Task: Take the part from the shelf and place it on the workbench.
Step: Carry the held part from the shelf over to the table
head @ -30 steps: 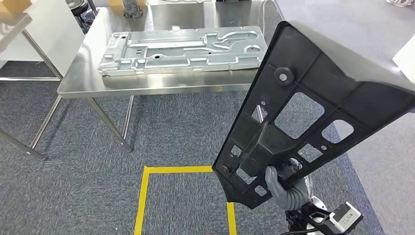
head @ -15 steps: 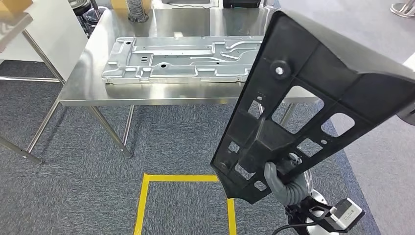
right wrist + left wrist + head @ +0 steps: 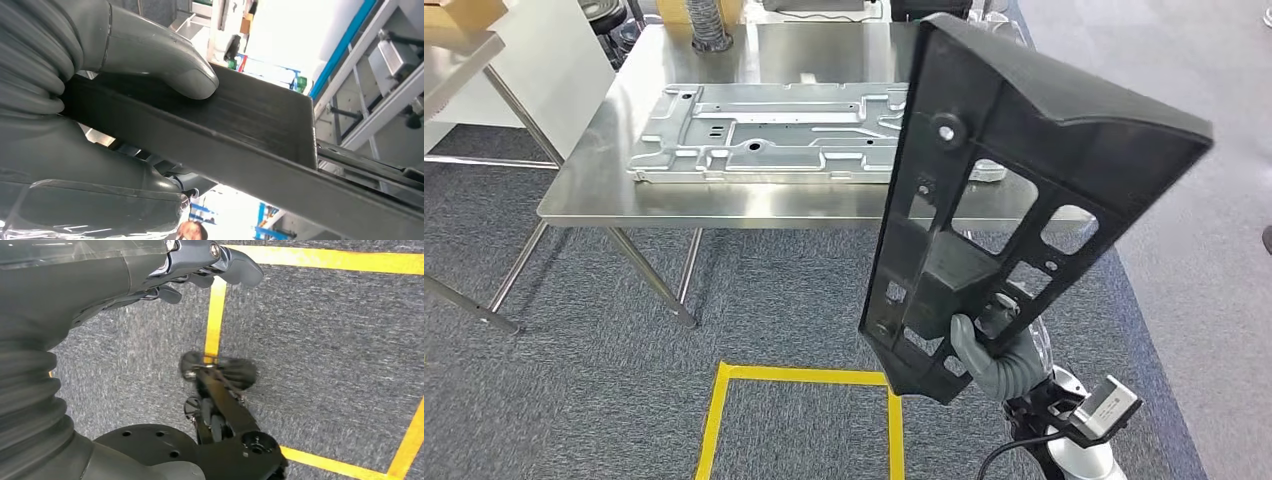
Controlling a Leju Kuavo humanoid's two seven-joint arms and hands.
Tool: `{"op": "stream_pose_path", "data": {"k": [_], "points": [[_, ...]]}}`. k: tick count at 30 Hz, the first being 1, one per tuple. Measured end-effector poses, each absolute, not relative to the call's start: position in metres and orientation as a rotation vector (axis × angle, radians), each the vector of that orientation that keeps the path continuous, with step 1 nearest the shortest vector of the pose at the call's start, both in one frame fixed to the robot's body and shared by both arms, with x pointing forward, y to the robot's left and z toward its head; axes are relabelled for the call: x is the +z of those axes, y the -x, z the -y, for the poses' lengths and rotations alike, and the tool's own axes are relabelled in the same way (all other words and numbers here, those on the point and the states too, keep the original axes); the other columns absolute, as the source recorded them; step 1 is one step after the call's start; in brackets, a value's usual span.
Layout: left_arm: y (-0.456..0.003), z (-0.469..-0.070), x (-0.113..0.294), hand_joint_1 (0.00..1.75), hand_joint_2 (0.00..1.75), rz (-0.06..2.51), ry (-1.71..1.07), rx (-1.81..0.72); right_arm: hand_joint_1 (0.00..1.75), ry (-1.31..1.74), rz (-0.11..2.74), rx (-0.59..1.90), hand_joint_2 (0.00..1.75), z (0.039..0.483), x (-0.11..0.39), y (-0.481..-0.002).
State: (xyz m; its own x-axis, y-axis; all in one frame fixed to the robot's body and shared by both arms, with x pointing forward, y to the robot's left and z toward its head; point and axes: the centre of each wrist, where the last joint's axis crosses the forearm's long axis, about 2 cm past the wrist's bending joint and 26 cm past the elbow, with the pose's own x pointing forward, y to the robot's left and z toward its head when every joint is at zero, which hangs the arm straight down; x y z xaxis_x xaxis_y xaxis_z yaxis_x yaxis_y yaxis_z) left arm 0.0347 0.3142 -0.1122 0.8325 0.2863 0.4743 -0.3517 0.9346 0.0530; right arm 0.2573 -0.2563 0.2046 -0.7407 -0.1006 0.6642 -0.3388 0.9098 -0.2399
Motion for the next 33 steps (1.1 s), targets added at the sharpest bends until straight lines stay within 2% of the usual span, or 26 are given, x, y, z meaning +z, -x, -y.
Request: {"op": "stream_pose_path", "data": {"k": [18,33], "points": [[-0.036,-0.315,-0.112,0.0,1.75,0.492,-0.147,0.356,1.75,-0.343,2.438,0.444,1.75,0.249,0.214,-0.264],[-0.034,-0.319,-0.112,0.0,1.75,0.494,-0.151,0.318,1.75,-0.365,2.532,0.322,1.75,0.244,0.211,-0.254]]}}
